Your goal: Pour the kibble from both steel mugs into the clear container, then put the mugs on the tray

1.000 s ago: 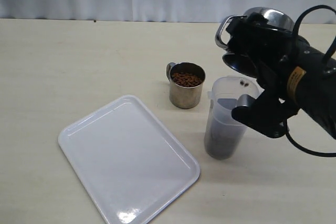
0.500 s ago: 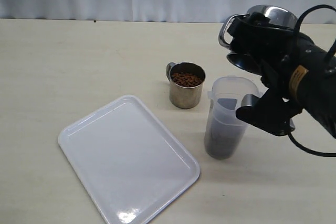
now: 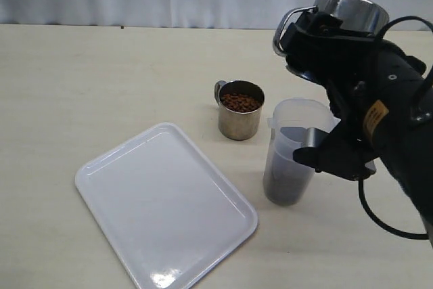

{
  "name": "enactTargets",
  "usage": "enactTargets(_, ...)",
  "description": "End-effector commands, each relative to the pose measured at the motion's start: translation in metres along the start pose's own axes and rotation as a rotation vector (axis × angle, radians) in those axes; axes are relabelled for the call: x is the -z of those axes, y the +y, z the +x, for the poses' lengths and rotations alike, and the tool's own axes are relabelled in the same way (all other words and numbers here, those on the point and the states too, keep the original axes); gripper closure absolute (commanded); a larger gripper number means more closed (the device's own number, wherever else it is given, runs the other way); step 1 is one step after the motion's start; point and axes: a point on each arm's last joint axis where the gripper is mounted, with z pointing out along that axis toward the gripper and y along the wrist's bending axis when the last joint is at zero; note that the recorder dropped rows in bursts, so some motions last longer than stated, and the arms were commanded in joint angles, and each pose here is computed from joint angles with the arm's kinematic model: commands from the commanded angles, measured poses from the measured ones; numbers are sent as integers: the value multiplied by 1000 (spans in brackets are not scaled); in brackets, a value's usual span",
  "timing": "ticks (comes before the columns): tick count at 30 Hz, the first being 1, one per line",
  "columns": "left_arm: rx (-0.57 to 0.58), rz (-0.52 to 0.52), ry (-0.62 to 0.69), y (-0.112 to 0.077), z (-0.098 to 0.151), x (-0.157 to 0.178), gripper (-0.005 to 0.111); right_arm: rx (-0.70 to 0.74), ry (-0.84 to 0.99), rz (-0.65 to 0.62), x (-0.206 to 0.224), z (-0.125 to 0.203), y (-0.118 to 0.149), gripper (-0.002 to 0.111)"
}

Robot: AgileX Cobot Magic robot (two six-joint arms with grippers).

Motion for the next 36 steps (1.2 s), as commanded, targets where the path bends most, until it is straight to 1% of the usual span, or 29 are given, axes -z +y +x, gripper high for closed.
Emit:
enactTargets(1, -1, 3, -8, 0, 0, 0, 107, 25, 45, -7, 1, 6, 0, 103)
enactTargets(7, -1, 3, -8, 0, 0, 0, 107, 20, 70, -24, 1, 8, 1, 103)
enactTargets(9, -1, 3, -8, 0, 0, 0, 107, -53, 71, -21, 1, 8, 1, 103)
enactTargets(11, -1, 3, -8, 0, 0, 0, 107, -192, 72, -16, 1, 8, 1, 103)
enactTargets(13, -1, 3, -8, 0, 0, 0, 107, -383, 69, -2, 1, 10, -2, 103)
enactTargets(14, -1, 2, -5, 0, 0, 0, 107, -508, 60, 17, 0, 13, -7, 103)
enactTargets(15, -1, 2, -5, 0, 0, 0, 107, -688, 28, 49, 0, 17, -16, 103)
enactTargets(17, -1, 2, -5, 0, 0, 0, 107, -943, -54, 97, 0, 22, -30, 103)
enactTargets(18, -1, 2, -5, 0, 0, 0, 107, -1129, -134, 121, 1, 24, -40, 103)
enactTargets(19, -1, 2, -5, 0, 0, 0, 107, -1331, -264, 141, 3, 25, -54, 103)
enactTargets(20, -1, 2, -5, 0, 0, 0, 107, -1457, -398, 144, 6, 24, -65, 103)
enactTargets(21, -1, 2, -5, 0, 0, 0, 107, -1591, -591, 121, 9, 23, -77, 103)
enactTargets(23, -1, 2, -5, 0, 0, 0, 107, -1681, -856, 54, 6, 21, -91, 103)
enactTargets(24, -1, 2, -5, 0, 0, 0, 107, -1705, -908, 21, 2, 20, -94, 103)
enactTargets(25, -1, 2, -5, 0, 0, 0, 107, -1745, -944, -51, -11, 13, -94, 103)
enactTargets(29, -1, 2, -5, 0, 0, 0, 107, -1716, -1011, -156, -31, -5, -91, 103)
enactTargets(30, -1, 2, -5, 0, 0, 0, 107, -1695, -1058, -207, -41, -16, -92, 103)
enactTargets(32, -1, 2, -5, 0, 0, 0, 107, -1669, -1068, -217, -55, -23, -98, 103)
enactTargets(34, -1, 2, -5, 0, 0, 0, 107, -1756, -1040, -210, -70, -12, -102, 103)
enactTargets(36, -1, 2, -5, 0, 0, 0, 107, -1900, -1016, -216, -80, 3, -100, 103)
